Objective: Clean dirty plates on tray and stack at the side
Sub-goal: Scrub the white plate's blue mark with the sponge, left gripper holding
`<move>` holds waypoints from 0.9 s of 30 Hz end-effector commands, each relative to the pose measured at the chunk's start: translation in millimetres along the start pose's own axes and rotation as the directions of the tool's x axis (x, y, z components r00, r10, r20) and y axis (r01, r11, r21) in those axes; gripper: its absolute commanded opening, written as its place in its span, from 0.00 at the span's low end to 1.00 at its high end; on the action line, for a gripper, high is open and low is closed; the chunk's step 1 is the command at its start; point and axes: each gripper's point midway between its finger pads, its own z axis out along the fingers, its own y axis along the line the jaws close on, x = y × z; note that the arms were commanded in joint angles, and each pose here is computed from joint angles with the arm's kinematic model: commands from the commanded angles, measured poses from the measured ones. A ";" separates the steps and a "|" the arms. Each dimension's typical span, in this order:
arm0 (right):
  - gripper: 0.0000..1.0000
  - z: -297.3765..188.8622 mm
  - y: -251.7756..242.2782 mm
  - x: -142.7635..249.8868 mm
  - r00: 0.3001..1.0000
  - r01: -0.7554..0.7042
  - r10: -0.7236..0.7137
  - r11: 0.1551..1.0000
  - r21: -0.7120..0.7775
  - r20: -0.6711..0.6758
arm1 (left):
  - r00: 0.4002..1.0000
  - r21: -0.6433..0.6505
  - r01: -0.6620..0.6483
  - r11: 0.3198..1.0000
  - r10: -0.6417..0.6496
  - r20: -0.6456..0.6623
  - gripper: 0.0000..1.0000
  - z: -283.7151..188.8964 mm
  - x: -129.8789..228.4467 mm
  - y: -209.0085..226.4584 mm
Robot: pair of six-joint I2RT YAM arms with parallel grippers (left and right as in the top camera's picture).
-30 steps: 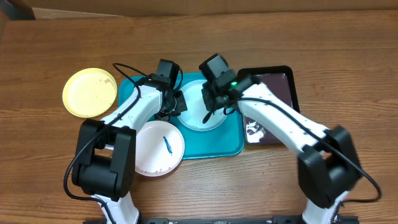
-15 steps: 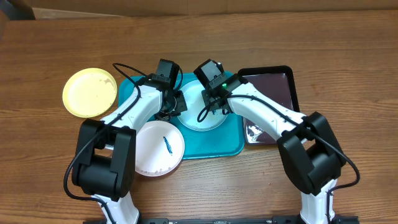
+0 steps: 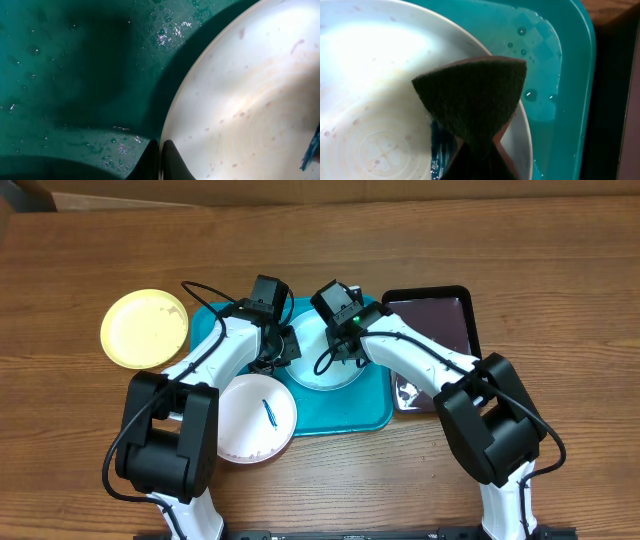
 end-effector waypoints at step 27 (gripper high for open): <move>0.04 6.5 48.5 51.1 0.977 -0.095 0.033 0.951 -0.293 -0.210 | 1.000 -0.007 -0.016 1.000 0.016 -0.007 0.04 3.6 6.5 1.9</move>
